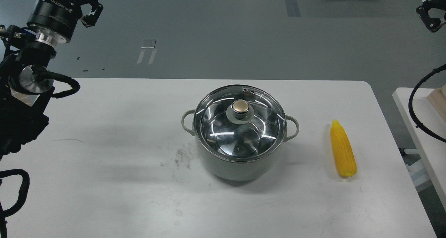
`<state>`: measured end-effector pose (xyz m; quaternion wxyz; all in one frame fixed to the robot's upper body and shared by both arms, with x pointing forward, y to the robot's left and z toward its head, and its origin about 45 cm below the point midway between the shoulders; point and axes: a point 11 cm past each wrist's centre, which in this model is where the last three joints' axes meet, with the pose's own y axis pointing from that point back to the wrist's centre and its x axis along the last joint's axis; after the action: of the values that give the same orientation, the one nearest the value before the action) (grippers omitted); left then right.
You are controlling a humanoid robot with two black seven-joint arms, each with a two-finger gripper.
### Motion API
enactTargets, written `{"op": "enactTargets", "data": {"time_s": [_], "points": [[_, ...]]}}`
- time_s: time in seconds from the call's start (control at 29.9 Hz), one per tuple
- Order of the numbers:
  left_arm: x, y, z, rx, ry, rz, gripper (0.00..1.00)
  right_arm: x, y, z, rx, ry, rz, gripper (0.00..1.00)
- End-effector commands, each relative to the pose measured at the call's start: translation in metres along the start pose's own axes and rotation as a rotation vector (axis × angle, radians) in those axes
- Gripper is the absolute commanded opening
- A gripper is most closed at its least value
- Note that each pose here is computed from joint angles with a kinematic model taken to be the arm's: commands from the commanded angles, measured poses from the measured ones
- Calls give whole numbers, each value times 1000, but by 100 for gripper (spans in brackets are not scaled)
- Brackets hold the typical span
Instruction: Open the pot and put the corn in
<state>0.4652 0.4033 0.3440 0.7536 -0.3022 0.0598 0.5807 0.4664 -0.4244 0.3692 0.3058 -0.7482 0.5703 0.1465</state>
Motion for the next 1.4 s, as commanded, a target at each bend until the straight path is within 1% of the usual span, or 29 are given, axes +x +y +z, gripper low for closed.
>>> {"op": "enactTargets", "data": {"time_s": [0.0, 0.27, 0.37, 0.47, 0.53, 0.77, 0.87, 1.04, 1.14, 1.17, 1.24, 1.27, 1.34, 1.37], "points": [[9, 4, 0, 7, -8, 27, 98, 2, 1, 1, -2, 0, 5, 100], [12, 5, -3, 39, -14, 34, 98, 3, 0, 15, -25, -9, 12, 100], [13, 5, -4, 67, -13, 38, 98, -5, -5, 27, -48, -9, -8, 100], [24, 9, 4, 59, -26, 70, 98, -11, -9, 30, -49, -17, -20, 100], [36, 13, 13, 51, -45, 102, 98, -21, -19, 37, -55, -33, -41, 100], [44, 11, 21, 33, -48, 132, 98, -38, -33, 68, -138, 21, -65, 100], [47, 12, 22, 28, -46, 144, 98, -45, -37, 76, -137, 2, -77, 100], [22, 3, 9, 44, -39, 63, 98, -46, -37, 77, -131, -12, -76, 100], [2, -2, -1, 88, -86, -15, 97, -44, -36, 77, -131, -12, -73, 100], [-11, -5, -7, 118, -128, -65, 97, -43, -35, 76, -132, -10, -72, 100], [-29, -9, -10, 127, -197, -141, 97, -41, -34, 74, -131, -6, -67, 100], [-45, -11, -8, 111, -262, -211, 97, -37, -32, 72, -130, 0, -60, 100], [-61, -13, -5, 92, -335, -283, 97, -33, -30, 68, -130, 9, -50, 100], [-76, -13, -4, 73, -410, -359, 96, -29, -28, 66, -130, 16, -43, 100]]}}
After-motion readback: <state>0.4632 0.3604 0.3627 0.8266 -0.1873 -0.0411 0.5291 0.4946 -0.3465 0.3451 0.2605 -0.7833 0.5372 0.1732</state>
